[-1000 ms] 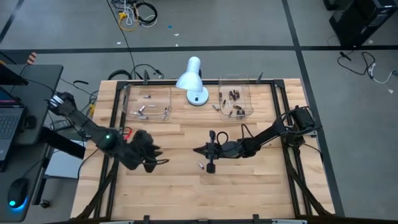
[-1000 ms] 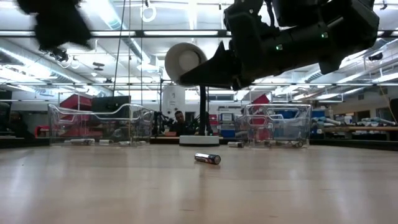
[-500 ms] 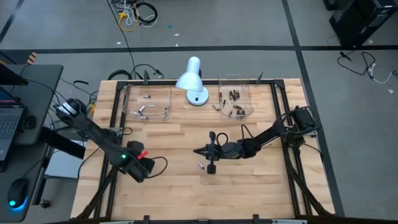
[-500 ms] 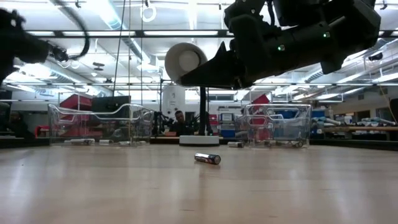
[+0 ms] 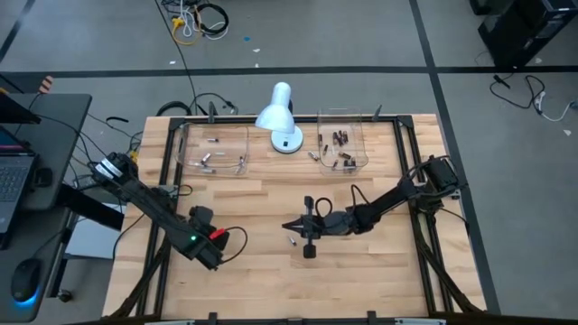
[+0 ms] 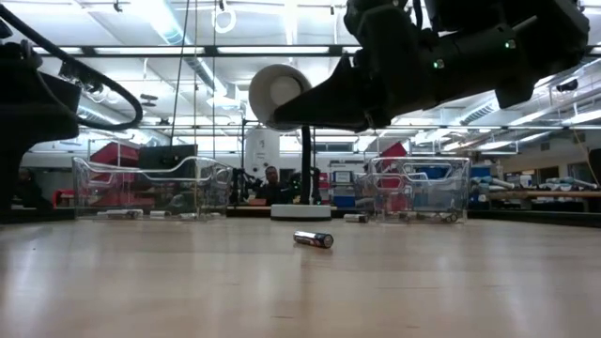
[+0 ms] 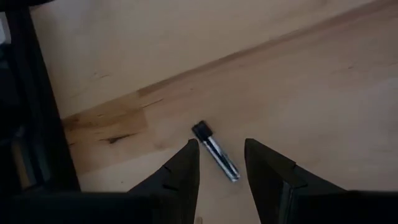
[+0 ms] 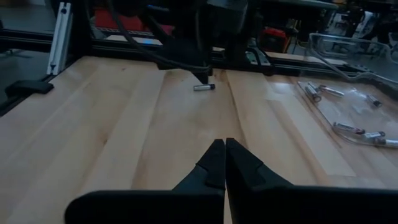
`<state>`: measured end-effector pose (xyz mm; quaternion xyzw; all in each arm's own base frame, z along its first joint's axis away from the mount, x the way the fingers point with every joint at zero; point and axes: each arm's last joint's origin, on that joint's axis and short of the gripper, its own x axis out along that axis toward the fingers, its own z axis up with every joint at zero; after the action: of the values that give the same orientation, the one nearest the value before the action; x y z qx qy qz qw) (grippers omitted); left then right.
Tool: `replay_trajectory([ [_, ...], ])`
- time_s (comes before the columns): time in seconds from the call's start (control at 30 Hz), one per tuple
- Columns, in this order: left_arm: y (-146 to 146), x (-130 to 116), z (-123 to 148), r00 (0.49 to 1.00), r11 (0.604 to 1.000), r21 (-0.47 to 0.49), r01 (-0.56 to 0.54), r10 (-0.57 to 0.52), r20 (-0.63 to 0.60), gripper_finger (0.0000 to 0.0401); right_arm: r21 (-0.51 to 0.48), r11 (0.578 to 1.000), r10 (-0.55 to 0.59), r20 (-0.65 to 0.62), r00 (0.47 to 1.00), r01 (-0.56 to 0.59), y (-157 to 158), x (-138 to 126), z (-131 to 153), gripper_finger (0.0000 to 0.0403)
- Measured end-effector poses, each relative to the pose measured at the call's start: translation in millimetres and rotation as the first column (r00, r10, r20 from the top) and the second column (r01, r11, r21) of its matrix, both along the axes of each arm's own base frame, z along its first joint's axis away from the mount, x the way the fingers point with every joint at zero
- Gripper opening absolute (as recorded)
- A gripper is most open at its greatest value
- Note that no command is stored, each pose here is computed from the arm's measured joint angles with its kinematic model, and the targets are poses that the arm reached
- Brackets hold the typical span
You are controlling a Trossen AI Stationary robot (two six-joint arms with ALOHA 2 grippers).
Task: Sort batteries
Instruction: Put the silver battery in the transparent bin
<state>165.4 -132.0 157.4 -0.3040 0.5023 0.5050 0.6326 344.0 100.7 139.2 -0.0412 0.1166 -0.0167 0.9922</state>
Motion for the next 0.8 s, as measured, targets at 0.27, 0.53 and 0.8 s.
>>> replay_trajectory([
  [0.27, -1.1, 3.3, -0.3, 0.998, 1.0, 0.014, 0.003, -0.004, 0.059, 0.0127, 0.0, 1.0, 0.01, 0.0, 1.0, -0.01, 3.3, -1.0, 0.0, 0.0],
  [0.53, -2.9, 10.2, -2.0, 0.984, 0.998, 0.063, 0.003, -0.014, 0.176, 0.0127, 0.001, 1.0, 0.01, 0.0, 1.0, -0.01, 3.2, -1.0, 0.0, 0.0],
  [0.8, 0.9, 15.0, -27.3, 0.987, 0.994, 0.104, -0.038, 0.021, 0.161, 0.0127, 0.001, 1.0, 0.01, 0.002, 1.0, -0.01, 3.2, -0.8, 0.2, 0.0],
])
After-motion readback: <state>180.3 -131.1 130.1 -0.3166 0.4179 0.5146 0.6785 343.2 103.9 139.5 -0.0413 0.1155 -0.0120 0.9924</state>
